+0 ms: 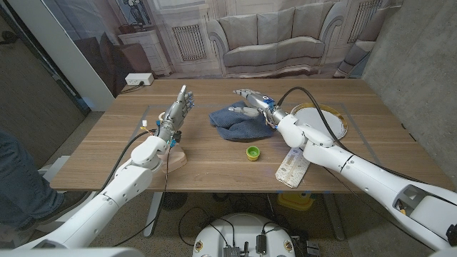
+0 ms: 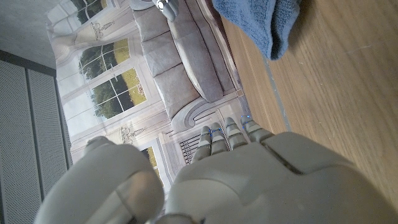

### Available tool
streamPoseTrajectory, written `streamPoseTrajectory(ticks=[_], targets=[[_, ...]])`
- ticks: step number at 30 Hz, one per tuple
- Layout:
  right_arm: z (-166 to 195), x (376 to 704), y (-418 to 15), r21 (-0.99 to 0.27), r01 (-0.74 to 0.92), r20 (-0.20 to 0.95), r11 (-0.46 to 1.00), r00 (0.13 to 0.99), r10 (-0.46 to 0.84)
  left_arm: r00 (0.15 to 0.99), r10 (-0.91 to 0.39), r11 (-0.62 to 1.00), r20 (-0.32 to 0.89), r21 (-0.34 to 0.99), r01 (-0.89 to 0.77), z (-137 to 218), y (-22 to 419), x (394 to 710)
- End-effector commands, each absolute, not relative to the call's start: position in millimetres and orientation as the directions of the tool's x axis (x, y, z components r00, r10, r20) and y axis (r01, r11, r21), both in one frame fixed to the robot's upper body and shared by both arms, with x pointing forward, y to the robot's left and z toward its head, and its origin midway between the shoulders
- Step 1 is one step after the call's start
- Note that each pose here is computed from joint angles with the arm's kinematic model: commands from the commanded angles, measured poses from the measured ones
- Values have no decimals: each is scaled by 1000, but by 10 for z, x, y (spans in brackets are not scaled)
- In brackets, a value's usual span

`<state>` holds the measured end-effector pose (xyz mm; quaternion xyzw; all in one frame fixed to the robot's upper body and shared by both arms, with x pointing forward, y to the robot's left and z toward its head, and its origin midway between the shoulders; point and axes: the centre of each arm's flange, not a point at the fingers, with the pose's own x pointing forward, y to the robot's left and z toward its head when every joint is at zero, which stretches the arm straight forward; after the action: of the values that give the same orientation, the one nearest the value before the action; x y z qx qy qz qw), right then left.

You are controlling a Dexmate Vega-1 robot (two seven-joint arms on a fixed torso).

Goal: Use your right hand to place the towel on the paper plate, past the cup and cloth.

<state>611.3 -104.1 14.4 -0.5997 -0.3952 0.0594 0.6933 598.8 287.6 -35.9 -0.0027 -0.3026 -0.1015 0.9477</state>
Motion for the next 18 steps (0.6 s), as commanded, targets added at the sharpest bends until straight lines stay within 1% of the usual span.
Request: streamPoseTrajectory(ticks=[1, 18], targets=[[111, 6162, -1001, -893, 373, 450, 253, 702, 552, 798, -188, 980, 572, 55, 192, -349, 2884, 5979], [46, 6228, -954, -907, 358, 421, 224, 721, 551, 798, -182, 981, 574, 47, 189, -362, 2872, 5979]])
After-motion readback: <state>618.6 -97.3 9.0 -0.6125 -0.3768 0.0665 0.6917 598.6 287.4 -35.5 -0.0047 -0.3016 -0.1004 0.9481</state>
